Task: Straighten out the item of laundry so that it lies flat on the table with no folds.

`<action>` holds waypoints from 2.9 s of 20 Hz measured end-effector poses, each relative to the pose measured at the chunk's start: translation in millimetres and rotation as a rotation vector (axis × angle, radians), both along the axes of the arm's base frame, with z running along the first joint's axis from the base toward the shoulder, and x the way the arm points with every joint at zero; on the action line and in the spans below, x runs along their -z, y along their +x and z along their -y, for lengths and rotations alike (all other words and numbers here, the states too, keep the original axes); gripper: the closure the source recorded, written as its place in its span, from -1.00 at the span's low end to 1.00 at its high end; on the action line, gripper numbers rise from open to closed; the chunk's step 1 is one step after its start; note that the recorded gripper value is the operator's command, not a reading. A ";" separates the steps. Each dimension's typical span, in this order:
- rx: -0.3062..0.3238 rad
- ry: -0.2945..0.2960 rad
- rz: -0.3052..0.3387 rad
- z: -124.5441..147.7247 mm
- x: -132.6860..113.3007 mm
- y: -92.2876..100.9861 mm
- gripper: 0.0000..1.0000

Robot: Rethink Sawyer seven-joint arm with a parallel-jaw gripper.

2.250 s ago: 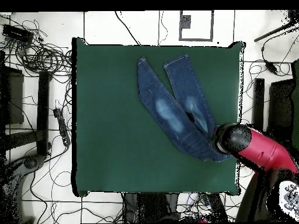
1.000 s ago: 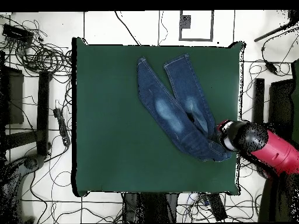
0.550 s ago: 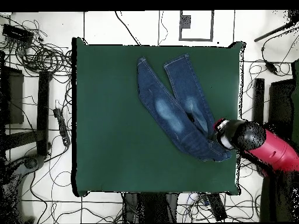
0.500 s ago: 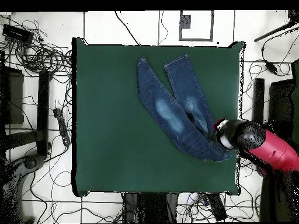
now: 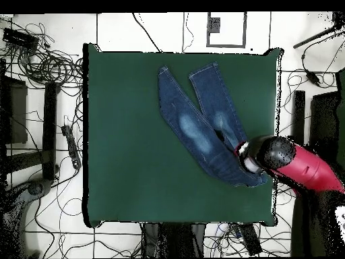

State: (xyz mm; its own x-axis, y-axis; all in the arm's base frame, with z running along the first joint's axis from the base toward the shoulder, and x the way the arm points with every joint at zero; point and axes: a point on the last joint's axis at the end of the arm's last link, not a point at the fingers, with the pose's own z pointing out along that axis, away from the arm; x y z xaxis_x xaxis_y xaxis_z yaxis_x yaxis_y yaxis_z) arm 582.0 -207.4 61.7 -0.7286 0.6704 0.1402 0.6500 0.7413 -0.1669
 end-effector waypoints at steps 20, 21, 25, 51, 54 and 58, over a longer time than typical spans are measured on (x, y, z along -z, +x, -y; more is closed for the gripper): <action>-0.261 -0.199 -0.133 -21.0 -16.0 -12.7 -1.00; -0.269 -0.211 -0.134 -19.8 -18.0 -12.4 -1.00; -0.275 -0.236 -0.132 -16.2 -25.4 -13.6 -1.00; -0.162 -0.217 0.001 38.0 12.9 -29.9 -1.00; -0.133 -0.181 0.007 36.5 19.6 -34.3 -1.00; -0.088 -0.124 0.034 37.0 31.2 -39.4 -1.00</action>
